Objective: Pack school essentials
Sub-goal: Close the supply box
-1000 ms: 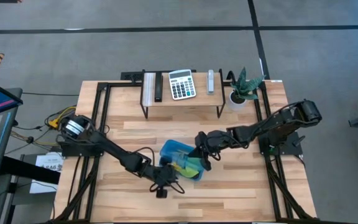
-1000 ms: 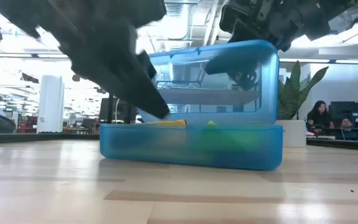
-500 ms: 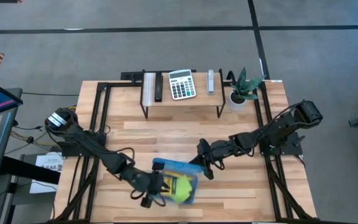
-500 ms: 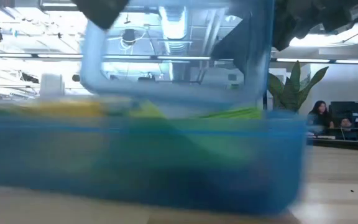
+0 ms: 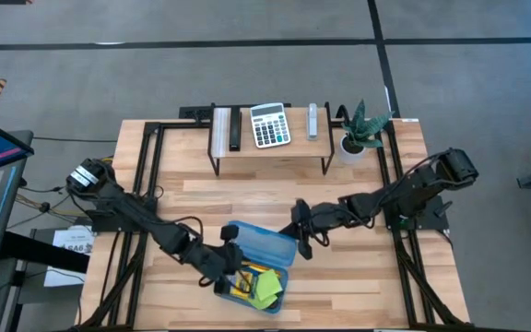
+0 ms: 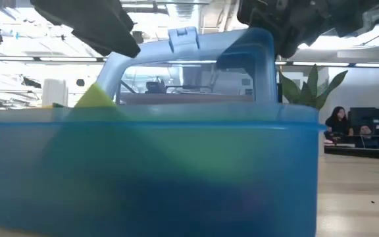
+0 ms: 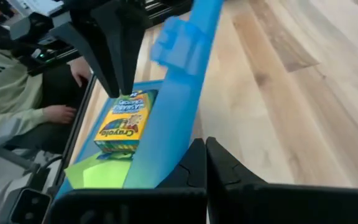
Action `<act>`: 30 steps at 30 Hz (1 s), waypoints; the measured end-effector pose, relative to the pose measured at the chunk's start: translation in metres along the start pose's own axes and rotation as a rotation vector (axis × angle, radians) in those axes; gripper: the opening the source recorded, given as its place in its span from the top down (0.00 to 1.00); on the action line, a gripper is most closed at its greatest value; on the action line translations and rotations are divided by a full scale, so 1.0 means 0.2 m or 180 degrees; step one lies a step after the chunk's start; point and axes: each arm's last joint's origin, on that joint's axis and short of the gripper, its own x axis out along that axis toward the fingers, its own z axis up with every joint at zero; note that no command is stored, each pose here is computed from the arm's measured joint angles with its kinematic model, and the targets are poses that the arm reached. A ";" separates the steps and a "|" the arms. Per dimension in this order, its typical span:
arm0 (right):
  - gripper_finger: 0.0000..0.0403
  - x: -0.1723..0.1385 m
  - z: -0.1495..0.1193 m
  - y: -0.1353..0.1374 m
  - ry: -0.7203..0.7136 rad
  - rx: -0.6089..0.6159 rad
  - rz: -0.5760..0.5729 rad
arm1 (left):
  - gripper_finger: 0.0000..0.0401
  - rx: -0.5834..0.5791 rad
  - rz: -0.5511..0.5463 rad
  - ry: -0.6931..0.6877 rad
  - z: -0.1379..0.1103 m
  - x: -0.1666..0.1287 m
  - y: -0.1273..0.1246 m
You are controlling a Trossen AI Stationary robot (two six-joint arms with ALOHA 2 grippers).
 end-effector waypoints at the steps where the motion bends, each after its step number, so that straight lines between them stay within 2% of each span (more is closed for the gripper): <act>1: 0.99 0.00 0.00 -0.01 -0.0005 0.0008 -0.0018 | 0.89 -0.0032 0.0004 0.0023 0.00 0.00 0.01; 10: 0.99 0.00 0.01 -0.03 -0.0021 0.0018 -0.0051 | 0.89 -0.0071 -0.0202 0.0193 -0.01 0.01 0.02; 18: 0.99 0.00 0.01 -0.02 -0.0012 -0.0005 -0.0033 | 0.89 0.0208 -0.0172 0.0138 -0.01 0.00 0.00; 30: 0.99 0.00 0.01 0.01 -0.0085 -0.0081 0.0058 | 0.89 0.0581 -0.0097 -0.0427 0.05 -0.07 -0.07</act>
